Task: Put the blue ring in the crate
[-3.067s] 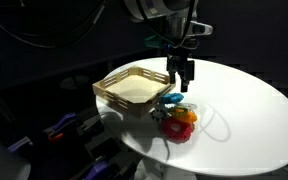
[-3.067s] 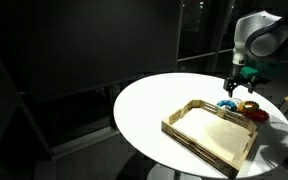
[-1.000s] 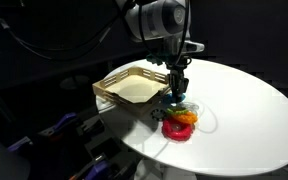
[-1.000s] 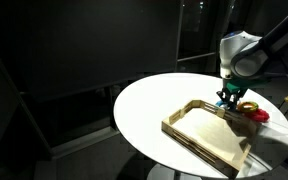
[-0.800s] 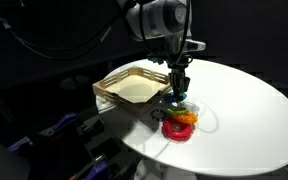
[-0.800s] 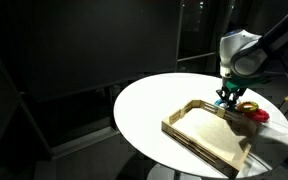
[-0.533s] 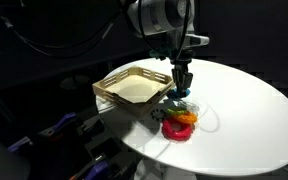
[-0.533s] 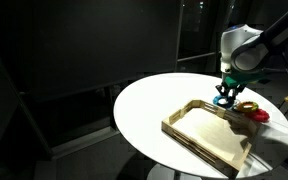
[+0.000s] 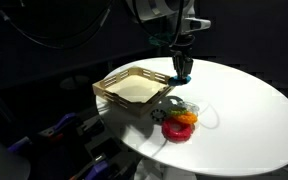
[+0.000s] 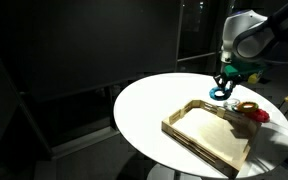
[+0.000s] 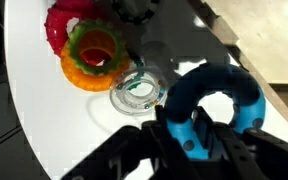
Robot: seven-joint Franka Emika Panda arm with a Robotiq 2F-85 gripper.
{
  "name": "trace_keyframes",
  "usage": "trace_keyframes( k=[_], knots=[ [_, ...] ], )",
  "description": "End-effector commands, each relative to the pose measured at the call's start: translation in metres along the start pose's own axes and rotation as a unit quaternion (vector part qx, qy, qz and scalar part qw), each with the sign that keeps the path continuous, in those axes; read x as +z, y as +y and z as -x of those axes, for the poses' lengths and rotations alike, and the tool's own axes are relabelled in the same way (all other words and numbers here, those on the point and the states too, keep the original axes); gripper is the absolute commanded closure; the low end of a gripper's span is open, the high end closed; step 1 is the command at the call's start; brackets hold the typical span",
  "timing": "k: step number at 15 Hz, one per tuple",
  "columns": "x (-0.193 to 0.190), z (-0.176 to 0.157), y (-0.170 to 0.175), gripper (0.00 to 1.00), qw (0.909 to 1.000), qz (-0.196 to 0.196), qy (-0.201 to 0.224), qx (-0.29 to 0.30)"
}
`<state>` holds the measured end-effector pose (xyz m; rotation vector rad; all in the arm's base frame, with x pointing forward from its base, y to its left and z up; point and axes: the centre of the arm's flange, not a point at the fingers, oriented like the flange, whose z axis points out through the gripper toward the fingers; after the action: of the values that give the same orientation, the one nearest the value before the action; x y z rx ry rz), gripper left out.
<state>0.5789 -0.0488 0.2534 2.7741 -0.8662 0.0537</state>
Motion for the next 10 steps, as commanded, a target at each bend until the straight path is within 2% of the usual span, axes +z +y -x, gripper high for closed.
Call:
trace_keyframes(
  k=[1, 10],
  knots=[
    [-0.023, 0.012, 0.001, 0.9, 0.9992, -0.03, -0.023, -0.013],
    [-0.022, 0.047, -0.035, 0.9, 0.9927, -0.074, -0.074, -0.06]
  ],
)
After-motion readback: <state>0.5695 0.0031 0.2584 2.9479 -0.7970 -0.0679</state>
